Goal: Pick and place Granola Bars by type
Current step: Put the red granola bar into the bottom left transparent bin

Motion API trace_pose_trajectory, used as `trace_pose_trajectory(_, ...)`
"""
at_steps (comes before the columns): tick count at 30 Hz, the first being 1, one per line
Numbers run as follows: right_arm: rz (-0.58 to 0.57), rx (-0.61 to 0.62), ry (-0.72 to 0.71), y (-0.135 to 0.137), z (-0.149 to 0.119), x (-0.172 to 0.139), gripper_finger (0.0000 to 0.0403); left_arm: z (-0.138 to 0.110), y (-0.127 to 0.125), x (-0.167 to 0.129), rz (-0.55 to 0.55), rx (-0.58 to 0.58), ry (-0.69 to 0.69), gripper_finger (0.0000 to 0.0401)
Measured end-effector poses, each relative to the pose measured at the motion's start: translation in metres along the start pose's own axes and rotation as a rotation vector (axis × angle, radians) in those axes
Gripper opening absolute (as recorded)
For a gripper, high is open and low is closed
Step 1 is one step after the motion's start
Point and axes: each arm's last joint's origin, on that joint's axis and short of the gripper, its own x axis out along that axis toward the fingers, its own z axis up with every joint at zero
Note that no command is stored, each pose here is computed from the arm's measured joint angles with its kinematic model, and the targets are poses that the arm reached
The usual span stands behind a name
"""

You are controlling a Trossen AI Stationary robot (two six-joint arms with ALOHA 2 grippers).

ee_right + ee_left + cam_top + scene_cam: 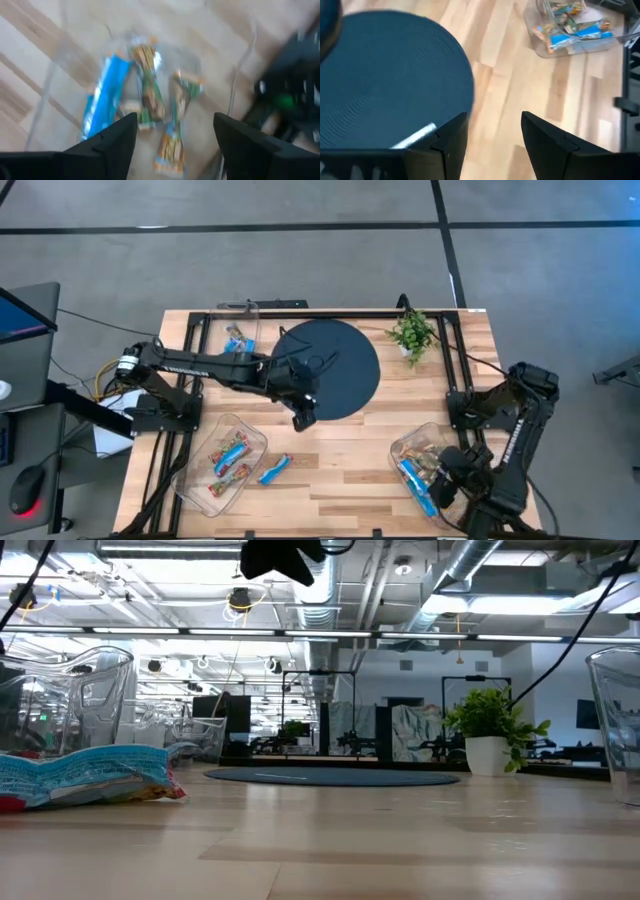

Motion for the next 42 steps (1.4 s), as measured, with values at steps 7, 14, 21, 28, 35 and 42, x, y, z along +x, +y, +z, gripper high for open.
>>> trace_pose_trajectory(7, 0.112, -0.083, -0.294, -0.009, -0.007, -0.007, 0.0254, -0.02, -0.037, 0.007, 0.02, -0.041, 0.014, 0.0177)
trace_pose_trajectory(14, 0.165, -0.139, -0.414, -0.009, -0.006, -0.009, 0.0254, -0.053, -0.081, 0.041, 0.041, 0.036, 0.091, 0.0177)
trace_pose_trajectory(21, 0.168, -0.175, -0.414, -0.01, -0.009, -0.01, 0.0254, -0.093, -0.1, 0.087, 0.105, 0.057, 0.299, 0.0177)
trace_pose_trajectory(28, 0.189, -0.178, -0.406, -0.012, -0.014, -0.012, 0.0254, -0.12, -0.108, 0.103, 0.157, 0.147, 0.425, 0.0177)
trace_pose_trajectory(35, 0.189, -0.17, -0.407, -0.011, -0.013, -0.011, 0.0254, -0.126, -0.101, 0.102, 0.237, 0.11, 0.493, 0.0177)
trace_pose_trajectory(42, 0.184, -0.174, -0.413, -0.012, -0.013, -0.012, 0.0254, -0.134, -0.101, 0.096, 0.272, 0.107, 0.566, 0.0177)
